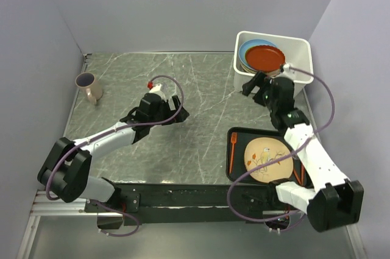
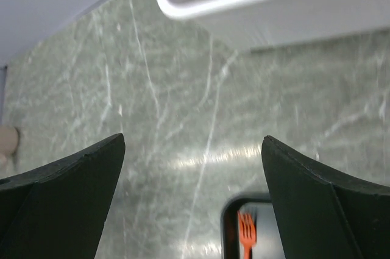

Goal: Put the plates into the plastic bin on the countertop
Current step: Reset both arms

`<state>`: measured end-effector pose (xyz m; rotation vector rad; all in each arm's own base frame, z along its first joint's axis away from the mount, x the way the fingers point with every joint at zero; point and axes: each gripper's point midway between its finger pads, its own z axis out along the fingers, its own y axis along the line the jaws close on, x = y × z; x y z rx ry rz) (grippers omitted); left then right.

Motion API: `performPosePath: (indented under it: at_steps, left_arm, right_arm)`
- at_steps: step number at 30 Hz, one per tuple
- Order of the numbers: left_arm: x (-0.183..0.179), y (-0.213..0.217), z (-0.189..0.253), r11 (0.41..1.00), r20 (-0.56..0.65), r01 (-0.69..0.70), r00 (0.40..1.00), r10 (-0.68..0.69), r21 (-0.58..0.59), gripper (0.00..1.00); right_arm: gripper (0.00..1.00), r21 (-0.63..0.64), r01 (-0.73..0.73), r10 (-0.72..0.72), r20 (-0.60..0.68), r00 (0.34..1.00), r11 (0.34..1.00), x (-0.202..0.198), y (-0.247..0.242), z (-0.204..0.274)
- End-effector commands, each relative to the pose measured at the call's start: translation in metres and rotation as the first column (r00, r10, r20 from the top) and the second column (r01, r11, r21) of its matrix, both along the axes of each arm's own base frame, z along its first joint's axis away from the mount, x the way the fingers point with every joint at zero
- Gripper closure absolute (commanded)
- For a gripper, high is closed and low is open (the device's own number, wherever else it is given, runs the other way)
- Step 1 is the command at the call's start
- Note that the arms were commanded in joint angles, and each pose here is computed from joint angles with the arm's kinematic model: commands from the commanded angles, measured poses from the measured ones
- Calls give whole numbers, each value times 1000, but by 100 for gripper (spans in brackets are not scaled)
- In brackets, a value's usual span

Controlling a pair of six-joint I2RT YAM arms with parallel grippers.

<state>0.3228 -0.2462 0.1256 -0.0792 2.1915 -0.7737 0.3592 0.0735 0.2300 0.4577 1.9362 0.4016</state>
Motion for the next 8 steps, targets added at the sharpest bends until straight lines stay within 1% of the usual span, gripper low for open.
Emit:
performPosePath:
  at_steps: [1,3,6,8]
  left_arm:
    - [8,2,27,1000,78,-15,997,15,-4,1]
    - [9,3,30,1000,90,-15,996,15,0,0]
    - [8,2,36,1000,120,11,993,-10,-8,1]
    - [10,7,41,1000,132,-11,991,10,9,0]
  right_arm:
    - [0,48,3,-6,56,998,999,-15,3,0]
    - [0,42,-1,-2,59,998,999,-20,3,-2]
    - [0,-2,20,-20,68,998,1000,-23,-5,-2]
    - [0,-44,29,-25,76,997,999,-23,-10,0]
